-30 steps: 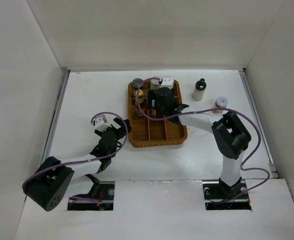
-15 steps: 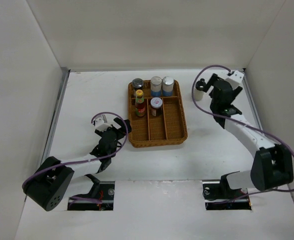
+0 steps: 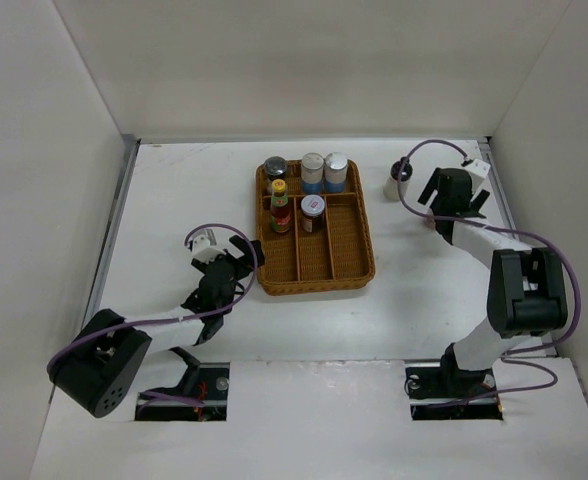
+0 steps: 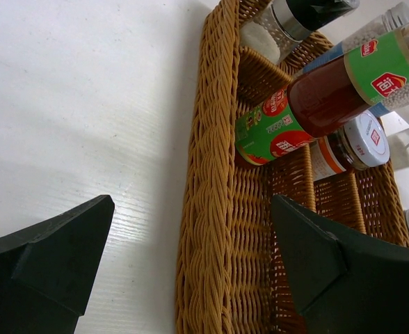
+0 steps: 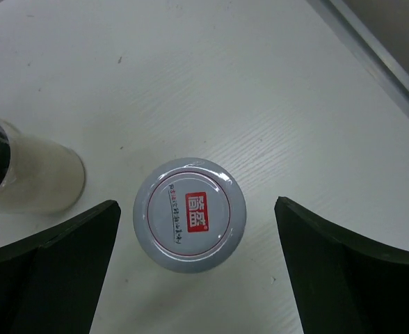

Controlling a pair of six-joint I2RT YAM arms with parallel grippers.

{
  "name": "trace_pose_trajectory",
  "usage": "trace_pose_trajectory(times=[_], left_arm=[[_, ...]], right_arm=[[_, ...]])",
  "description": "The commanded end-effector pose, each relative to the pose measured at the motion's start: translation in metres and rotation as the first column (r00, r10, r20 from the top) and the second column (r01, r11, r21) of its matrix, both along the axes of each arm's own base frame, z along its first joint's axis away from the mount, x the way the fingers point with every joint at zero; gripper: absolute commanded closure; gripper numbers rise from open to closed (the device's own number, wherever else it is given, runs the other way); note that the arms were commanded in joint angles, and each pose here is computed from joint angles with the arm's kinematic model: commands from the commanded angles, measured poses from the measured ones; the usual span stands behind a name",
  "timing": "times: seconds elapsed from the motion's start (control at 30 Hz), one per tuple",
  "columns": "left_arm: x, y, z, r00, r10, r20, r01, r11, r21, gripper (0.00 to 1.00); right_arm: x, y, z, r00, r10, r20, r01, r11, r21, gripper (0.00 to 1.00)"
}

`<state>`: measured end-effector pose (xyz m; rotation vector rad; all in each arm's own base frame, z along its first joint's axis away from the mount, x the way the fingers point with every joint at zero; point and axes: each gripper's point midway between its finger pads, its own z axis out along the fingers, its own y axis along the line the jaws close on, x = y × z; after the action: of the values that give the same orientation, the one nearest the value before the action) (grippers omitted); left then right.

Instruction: Organize the condiment bottles

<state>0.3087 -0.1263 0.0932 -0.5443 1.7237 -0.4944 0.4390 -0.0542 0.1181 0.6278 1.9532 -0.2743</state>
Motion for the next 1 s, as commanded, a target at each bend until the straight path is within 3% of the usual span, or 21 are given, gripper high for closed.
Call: trace_pose_trajectory(times=[0.0,0.13,0.23,0.33,0.5,0.63,0.8,0.97], left_arm=[[0.011,-0.011,0.029,0.997,-0.008,0.079,0.014,0.998,-0.066,0.0],[0.011,-0.009,0.032,0.996,-0.003,0.089,0.01,0.997,-0.074,0.0],[0.011,-0.009,0.031,0.996,-0.006,0.086,0.012,0.997,-0.073,0.0],[0.01,-0.01,0.033,0.996,-0.009,0.09,0.016,0.997,-0.075,0.0],[0.01,-0.01,0.033,0.996,-0.007,0.09,0.014,0.997,-0.075,0.0],[0.011,-0.009,0.03,0.996,-0.006,0.084,0.012,0.997,-0.071,0.0],[0.012,-0.006,0.033,0.996,0.006,0.09,0.001,0.997,-0.075,0.0],[0.01,0.001,0.037,0.994,0.022,0.103,-0.014,0.997,-0.082,0.0]], right_arm=[[0.022,0.003,0.001,0.998,0.032,0.047,-0.035,0.997,0.07,0.0],[0.028,0.002,-0.007,0.999,0.018,0.042,-0.022,0.996,0.088,0.1],[0.036,0.002,0.007,0.996,0.018,0.088,-0.025,0.997,0.078,0.32],[0.03,0.015,0.042,0.98,0.027,0.197,-0.034,0.999,0.033,0.42],[0.0,0.074,0.099,0.941,0.153,0.302,-0.142,0.988,-0.057,0.43],[-0.032,0.144,0.12,0.891,0.321,0.322,-0.312,0.947,-0.079,0.43],[-0.076,0.256,0.144,0.741,0.567,0.359,-0.58,0.811,-0.085,0.42],[-0.098,0.318,0.142,0.653,0.674,0.346,-0.692,0.716,-0.088,0.41]])
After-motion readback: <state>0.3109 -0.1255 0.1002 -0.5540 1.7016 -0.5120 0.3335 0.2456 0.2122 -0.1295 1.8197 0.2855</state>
